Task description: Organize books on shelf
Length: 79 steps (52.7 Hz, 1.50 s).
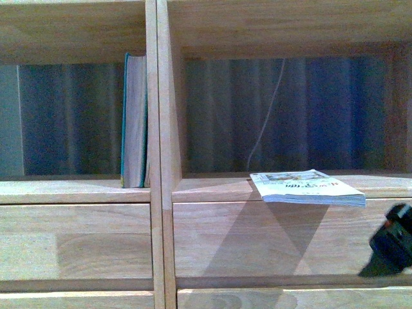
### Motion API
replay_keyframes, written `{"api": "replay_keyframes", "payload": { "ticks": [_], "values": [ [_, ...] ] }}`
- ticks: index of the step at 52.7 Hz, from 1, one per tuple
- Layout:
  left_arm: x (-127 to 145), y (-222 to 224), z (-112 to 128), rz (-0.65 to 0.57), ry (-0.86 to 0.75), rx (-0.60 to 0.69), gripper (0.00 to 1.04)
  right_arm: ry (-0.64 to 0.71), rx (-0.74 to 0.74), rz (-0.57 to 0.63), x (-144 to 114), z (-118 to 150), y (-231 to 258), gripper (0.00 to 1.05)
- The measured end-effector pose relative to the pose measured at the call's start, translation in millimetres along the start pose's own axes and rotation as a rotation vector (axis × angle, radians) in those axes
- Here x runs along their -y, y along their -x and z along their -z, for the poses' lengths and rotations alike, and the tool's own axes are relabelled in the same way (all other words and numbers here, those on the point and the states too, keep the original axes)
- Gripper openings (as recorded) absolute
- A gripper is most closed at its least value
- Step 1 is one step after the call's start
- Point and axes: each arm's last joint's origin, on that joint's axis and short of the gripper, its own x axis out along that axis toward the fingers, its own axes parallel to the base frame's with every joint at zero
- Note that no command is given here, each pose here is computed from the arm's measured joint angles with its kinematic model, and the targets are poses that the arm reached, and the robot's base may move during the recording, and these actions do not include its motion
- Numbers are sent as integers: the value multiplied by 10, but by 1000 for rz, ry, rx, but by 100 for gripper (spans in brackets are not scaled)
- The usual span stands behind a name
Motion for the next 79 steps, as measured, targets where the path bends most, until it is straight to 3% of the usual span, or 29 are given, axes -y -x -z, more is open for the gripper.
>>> {"api": "replay_keyframes", "payload": {
  "ticks": [20, 38, 79],
  "values": [
    [0, 0, 0, 0, 0, 0, 97, -216, -3, -128, -606, -187, -137, 98],
    [0, 0, 0, 0, 0, 0, 97, -301, 21, -201, -1026, -242, -383, 98],
    [0, 0, 0, 0, 0, 0, 97, -326, 168, -159, -1264, -464, -947, 98]
  ]
}}
